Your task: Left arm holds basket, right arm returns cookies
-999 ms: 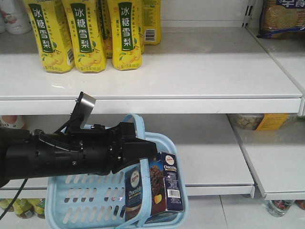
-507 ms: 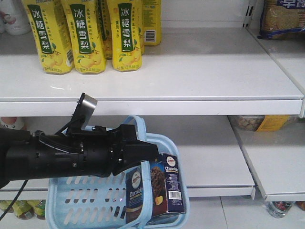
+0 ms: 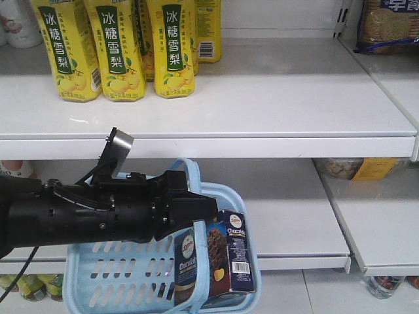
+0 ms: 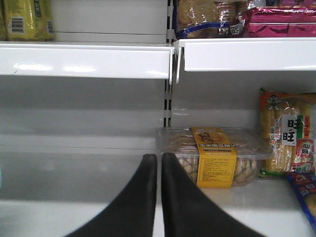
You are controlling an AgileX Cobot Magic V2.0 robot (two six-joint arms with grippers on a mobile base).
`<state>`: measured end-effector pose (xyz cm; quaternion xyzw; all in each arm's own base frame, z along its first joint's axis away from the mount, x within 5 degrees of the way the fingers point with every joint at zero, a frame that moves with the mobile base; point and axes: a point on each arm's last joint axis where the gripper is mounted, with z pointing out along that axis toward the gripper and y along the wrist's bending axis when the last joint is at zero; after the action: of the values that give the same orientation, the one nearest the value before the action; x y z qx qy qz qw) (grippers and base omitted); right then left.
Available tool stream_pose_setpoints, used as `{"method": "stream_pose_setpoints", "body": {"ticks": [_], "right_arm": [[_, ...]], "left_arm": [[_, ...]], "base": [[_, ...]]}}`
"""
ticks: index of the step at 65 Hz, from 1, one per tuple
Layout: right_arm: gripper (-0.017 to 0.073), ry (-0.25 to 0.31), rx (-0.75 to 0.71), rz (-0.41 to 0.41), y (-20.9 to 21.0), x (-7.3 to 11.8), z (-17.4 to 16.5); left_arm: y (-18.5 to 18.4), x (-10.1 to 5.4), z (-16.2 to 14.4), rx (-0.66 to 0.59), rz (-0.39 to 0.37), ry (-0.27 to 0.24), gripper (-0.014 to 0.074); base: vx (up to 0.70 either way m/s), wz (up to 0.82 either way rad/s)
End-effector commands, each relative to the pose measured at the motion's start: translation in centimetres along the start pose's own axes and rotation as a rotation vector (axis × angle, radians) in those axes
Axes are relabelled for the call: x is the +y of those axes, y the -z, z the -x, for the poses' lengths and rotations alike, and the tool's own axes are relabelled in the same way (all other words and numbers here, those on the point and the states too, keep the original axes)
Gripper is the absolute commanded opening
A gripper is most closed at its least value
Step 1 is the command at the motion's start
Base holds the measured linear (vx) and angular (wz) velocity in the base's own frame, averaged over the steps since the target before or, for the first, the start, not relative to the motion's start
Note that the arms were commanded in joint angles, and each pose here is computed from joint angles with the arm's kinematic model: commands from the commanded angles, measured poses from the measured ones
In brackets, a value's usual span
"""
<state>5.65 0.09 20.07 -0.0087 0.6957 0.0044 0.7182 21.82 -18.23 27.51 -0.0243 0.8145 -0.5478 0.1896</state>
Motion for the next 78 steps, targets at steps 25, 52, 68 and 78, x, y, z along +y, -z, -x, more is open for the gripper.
{"method": "stream_pose_setpoints", "body": {"ticks": [25,52,68,78], "right_arm": [[-0.0006,-0.132,-0.215,0.023,0.0,0.1,6.6],[-0.0006,-0.141,0.215,-0.022,-6.9,-0.1,10.9],[0.0004,-0.143,0.234,-0.022,-7.7,-0.1,10.5],[0.0058,-0.142,0.238,-0.022,-7.7,-0.1,10.6]], "left_arm": [[0.9,-2.6,0.7,-0.057,-0.119,0.026,-0.0006],[0.9,-2.6,0.7,-0.057,-0.119,0.026,-0.0006],[0.9,-2.6,0.7,-0.057,-0.119,0.026,-0.0006],[0.9,-2.6,0.7,-0.057,-0.119,0.026,-0.0006]], "base": [[0.00,0.00],[0.00,0.00],[0.00,0.00],[0.00,0.00]]}}
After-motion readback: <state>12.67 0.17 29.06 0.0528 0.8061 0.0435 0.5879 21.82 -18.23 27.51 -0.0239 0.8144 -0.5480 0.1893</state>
